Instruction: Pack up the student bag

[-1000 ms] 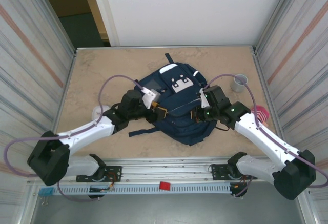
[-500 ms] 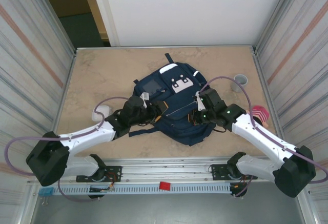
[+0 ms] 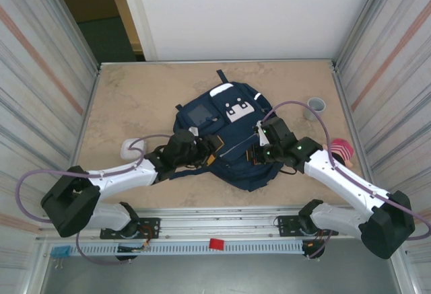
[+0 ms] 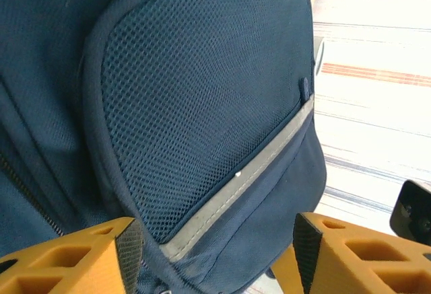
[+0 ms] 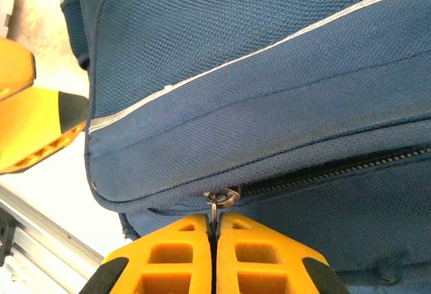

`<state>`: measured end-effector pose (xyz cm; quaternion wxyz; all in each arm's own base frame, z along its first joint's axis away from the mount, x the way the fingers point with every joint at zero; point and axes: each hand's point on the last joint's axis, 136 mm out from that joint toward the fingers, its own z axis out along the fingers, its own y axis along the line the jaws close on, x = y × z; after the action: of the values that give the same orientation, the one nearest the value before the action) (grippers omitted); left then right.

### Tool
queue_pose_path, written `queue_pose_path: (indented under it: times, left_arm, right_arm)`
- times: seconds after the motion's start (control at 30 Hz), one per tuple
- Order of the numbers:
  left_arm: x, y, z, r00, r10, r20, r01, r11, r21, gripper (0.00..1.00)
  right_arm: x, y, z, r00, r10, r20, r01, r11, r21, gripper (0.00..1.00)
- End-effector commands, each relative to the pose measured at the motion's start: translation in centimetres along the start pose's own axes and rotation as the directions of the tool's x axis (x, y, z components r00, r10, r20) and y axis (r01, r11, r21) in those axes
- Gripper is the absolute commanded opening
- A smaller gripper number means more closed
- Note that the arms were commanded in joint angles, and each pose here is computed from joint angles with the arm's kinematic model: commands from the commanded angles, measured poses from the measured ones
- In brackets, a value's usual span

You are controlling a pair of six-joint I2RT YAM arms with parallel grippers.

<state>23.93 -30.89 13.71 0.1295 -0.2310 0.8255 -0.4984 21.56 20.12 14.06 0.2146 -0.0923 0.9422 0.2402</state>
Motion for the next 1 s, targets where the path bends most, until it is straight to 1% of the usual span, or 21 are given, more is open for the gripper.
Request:
queue_pose_path:
  times: [0.0,0.07,0.2,0.3,0.43,0.63,0.73,0.8,0.83,0.97]
  left_arm:
    - [0.5,0.3,-0.9,1.0,-0.01,-0.003,0.01,1.0,-0.003,0.63]
    - [0.5,0.7,-1.3,1.0,-0.009,0.003,0.009,1.0,-0.021,0.63]
    - [0.4,0.9,-1.6,1.0,-0.012,0.017,0.012,1.0,-0.012,0.62]
    - [0.3,0.4,-1.2,1.0,-0.009,0.017,0.009,1.0,0.006,0.57]
    - [0.7,-0.1,0.1,0.999,-0.026,-0.018,0.027,0.999,0.032,0.52]
    - [0.7,0.8,1.4,0.999,-0.038,-0.023,0.038,0.999,0.008,0.43]
    - [0.3,1.5,1.5,0.999,-0.041,-0.014,0.041,0.999,-0.008,0.33]
    - [-0.4,2.0,1.3,0.999,-0.034,0.0,0.034,0.999,-0.026,0.25]
    - [-0.8,2.4,1.1,0.999,-0.031,0.01,0.031,0.999,-0.039,0.22]
    - [-4.3,3.3,-0.8,0.996,0.035,0.084,-0.027,0.994,-0.102,0.12]
  right_arm:
    - [-0.6,1.2,0.0,1.0,-0.008,0.024,0.009,0.999,-0.043,0.0]
    - [-0.7,1.3,0.1,1.0,-0.009,0.023,0.01,0.999,-0.046,0.0]
    - [-0.9,1.4,0.1,1.0,-0.011,0.029,0.012,0.999,-0.052,0.0]
    - [-1.0,1.6,0.0,0.999,-0.013,0.031,0.015,0.998,-0.06,0.0]
    - [-0.9,1.7,-0.1,0.999,-0.017,0.031,0.019,0.998,-0.066,0.0]
    - [-0.7,1.8,-0.2,0.999,-0.02,0.026,0.022,0.997,-0.073,0.0]
    - [-0.4,1.8,-0.2,1.0,-0.019,0.017,0.021,0.997,-0.072,0.0]
    - [-0.1,1.9,-0.2,1.0,-0.026,0.012,0.027,0.997,-0.076,0.0]
    - [0.0,2.2,-0.1,0.999,-0.032,0.01,0.033,0.996,-0.081,0.0]
    - [0.0,3.7,0.4,0.999,-0.034,0.026,0.036,0.993,-0.115,0.0]
